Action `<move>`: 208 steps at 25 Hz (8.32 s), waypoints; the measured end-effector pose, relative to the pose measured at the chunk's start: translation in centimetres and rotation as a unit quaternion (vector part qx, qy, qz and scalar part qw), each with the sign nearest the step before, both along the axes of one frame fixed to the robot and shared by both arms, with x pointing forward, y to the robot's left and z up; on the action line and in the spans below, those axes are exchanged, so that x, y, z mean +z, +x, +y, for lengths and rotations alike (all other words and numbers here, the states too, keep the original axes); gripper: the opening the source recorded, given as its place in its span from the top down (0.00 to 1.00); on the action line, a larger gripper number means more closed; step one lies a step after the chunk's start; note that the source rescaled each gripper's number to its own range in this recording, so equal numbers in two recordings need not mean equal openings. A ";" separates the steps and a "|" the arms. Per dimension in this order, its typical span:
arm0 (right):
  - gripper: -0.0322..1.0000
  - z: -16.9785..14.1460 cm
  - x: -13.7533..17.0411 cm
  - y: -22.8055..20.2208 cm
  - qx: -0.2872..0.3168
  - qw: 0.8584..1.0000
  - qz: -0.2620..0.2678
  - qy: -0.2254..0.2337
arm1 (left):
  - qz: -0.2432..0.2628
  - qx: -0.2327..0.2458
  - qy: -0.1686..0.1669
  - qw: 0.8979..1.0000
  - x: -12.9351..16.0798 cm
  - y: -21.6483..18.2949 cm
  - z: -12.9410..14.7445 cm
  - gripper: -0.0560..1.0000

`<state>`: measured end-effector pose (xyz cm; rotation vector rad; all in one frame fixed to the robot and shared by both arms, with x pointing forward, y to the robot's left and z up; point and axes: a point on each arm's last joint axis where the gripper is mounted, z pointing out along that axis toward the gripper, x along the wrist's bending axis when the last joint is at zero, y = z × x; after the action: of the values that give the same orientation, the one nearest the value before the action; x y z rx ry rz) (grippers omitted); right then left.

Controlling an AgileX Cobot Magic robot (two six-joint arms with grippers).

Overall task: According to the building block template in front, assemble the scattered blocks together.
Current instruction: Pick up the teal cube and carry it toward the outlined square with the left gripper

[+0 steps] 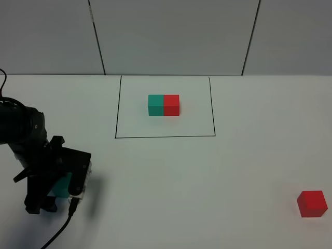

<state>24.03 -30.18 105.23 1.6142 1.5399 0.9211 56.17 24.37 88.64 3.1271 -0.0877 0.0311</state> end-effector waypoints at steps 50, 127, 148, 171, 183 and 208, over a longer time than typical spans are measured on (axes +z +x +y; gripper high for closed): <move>0.41 0.0 0.0 0.0 0.000 1.000 0.000 0.000 | -0.026 -0.018 0.001 1.000 -0.3 1.1 -0.1 0.94; 0.41 0.0 0.0 0.0 0.000 1.000 0.000 0.000 | 0.081 0.016 -0.010 0.997 -0.2 6.1 -17.5 0.95; 0.41 0.0 0.0 0.0 0.000 1.000 0.000 0.000 | 0.058 0.015 0.012 0.998 -0.3 5.6 -18.6 0.95; 0.41 0.0 0.0 0.0 0.000 1.000 0.000 0.000 | 0.058 0.025 0.014 0.998 -0.6 5.7 -18.7 0.95; 0.41 0.0 0.0 0.0 0.000 1.000 0.000 0.000 | 0.071 0.017 0.020 0.997 -0.6 5.5 -18.6 0.63; 0.41 0.0 0.0 0.0 0.000 1.000 0.000 0.000 | 0.062 0.020 0.003 0.998 0.9 5.4 -18.7 0.24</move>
<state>24.02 -30.17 105.23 1.6142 1.5400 0.9223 61.60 5.65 89.52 3.1275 -0.0225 -0.1634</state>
